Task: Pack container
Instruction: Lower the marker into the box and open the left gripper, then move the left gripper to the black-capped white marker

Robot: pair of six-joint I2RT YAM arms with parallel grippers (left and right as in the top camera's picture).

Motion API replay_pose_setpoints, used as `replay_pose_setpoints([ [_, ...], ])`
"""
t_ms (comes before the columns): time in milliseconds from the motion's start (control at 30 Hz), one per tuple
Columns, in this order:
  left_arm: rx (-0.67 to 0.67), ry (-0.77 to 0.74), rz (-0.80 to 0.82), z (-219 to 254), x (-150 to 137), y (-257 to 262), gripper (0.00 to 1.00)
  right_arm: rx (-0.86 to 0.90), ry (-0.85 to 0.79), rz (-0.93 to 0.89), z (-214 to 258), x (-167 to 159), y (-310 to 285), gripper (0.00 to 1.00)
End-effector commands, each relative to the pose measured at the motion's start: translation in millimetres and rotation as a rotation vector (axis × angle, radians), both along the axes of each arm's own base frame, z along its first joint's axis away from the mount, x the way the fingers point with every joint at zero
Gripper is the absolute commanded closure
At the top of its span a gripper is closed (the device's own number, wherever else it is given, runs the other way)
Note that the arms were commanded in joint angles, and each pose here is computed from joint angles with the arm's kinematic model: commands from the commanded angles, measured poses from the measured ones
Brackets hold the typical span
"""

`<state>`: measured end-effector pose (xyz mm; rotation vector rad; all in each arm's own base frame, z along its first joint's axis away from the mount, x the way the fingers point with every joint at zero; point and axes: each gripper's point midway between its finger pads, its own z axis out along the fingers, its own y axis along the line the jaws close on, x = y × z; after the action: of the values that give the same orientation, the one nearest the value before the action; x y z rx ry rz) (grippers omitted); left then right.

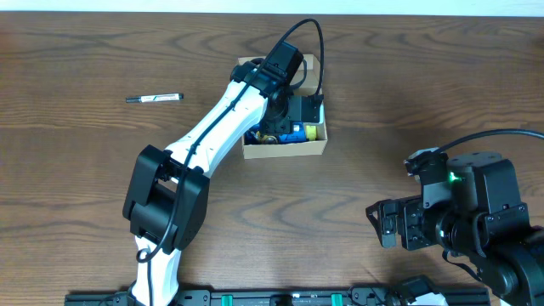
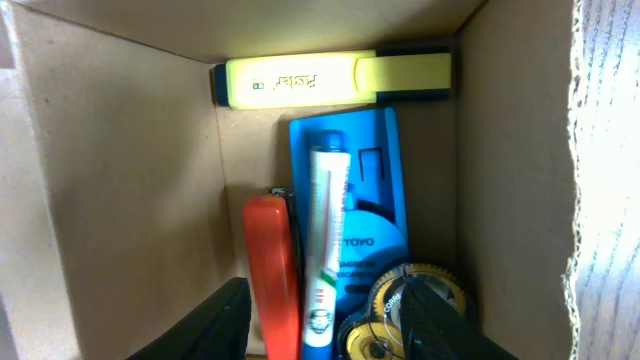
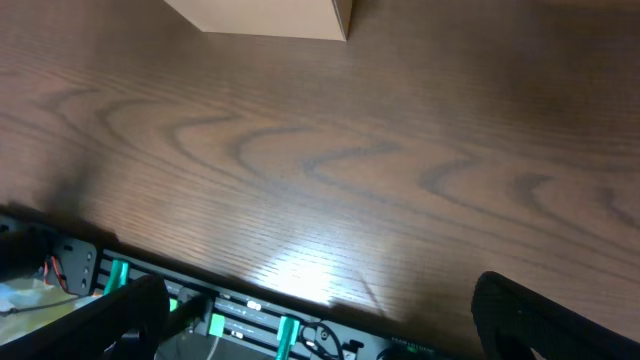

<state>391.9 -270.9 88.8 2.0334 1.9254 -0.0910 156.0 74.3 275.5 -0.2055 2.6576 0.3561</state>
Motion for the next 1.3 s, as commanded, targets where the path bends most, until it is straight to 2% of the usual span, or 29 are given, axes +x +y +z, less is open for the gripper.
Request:
replay_pose_setpoints([
  [0,-0.02,-0.009,0.046,12.1,1.9,0.0,0.51,0.01,0.007,-0.013,-0.3,0.1,0.0,0.01],
  [167,-0.103,-0.081,0.122,63.7,4.5,-1.2,0.52,0.01,0.007,-0.013,-0.3,0.1,0.0,0.01],
  [367,-0.235,-0.234,0.264,157.2,-2.3,16.5,0.51,0.01,0.007,-0.013,-0.3,0.1,0.0,0.01],
  [500,-0.32,-0.355,0.522,214.6,4.2,56.9,0.45,0.01,0.008,-0.013,-0.4,0.0,-0.1,0.01],
  [600,-0.407,-0.388,0.808,241.4,12.8,102.5,0.43,0.01,0.007,-0.013,-0.3,0.1,0.0,0.01],
  [700,-0.5,-0.363,1.118,249.8,20.0,151.1,0.05,0.01,0.007,-0.013,-0.3,0.1,0.0,0.01],
  [800,-0.51,-0.293,1.18,242.6,15.6,170.3,0.05,0.01,0.008,-0.013,-0.4,0.0,-0.1,0.01],
  [1100,-0.495,-0.284,1.224,235.3,20.7,182.3,0.05,0.01,0.008,-0.013,-0.4,0.0,-0.1,0.01],
  [1167,-0.52,-0.299,1.377,232.6,27.2,195.3,0.05,0.01,0.007,-0.013,-0.3,0.1,0.0,0.01],
  [1200,-0.542,-0.319,1.494,231.1,31.6,206.9,0.05,0.01,0.007,-0.013,-0.3,0.1,0.0,0.01],
  [1233,-0.597,-0.33,1.686,227.2,35.6,223.5,0.05,0.01,0.008,-0.013,-0.4,0.0,-0.1,0.01],
  [1267,-0.624,-0.315,1.741,224.5,37.5,226.4,0.04,0.01,0.007,-0.013,-0.3,0.1,0.0,0.01],
])
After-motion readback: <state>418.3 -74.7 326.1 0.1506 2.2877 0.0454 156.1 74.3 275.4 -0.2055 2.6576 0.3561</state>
